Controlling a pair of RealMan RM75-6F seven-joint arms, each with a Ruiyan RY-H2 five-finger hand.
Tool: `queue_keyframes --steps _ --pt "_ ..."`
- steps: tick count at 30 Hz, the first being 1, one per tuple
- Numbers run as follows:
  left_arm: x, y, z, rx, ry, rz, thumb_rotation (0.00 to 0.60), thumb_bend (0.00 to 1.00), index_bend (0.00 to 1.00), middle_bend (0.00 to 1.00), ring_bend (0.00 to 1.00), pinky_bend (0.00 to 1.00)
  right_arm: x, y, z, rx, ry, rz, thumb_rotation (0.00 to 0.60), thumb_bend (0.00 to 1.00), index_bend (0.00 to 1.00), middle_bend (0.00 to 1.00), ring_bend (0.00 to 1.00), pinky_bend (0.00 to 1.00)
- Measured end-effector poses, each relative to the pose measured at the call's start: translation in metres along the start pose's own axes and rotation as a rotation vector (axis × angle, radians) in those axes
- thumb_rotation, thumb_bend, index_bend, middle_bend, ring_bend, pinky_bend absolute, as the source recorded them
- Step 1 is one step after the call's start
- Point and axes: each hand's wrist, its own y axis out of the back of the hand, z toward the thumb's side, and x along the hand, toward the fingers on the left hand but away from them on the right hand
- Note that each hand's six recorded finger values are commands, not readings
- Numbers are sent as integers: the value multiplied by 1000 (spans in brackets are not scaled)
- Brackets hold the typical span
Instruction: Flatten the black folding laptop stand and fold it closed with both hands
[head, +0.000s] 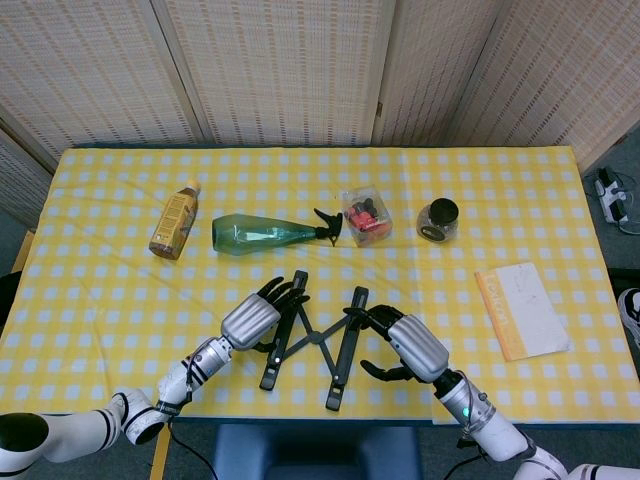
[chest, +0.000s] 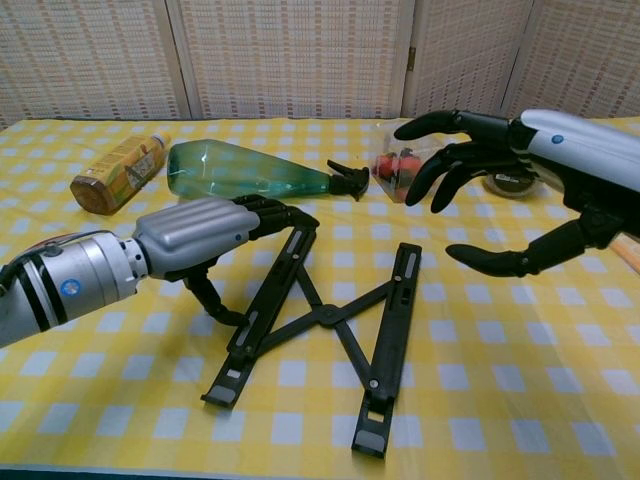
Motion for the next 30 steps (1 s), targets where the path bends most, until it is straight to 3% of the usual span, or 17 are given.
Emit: queue_keyframes --steps 8,15,21,30 --pt "15 7 -21 132 33 34 600 169 0 85 1 0 1 -6 -2 279 45 38 600 371 358 503 482 487" --pt "29 3 -29 173 53 29 600 152 0 59 0 0 -3 -20 -7 465 78 55 600 371 460 633 600 624" --pt "42 -3 -25 173 53 17 600 138 0 57 0 0 -13 -42 -18 591 69 87 600 371 502 703 667 714" --pt "47 -5 -22 154 51 15 600 137 0 57 0 0 -31 -68 -33 673 63 105 600 330 591 769 725 785"
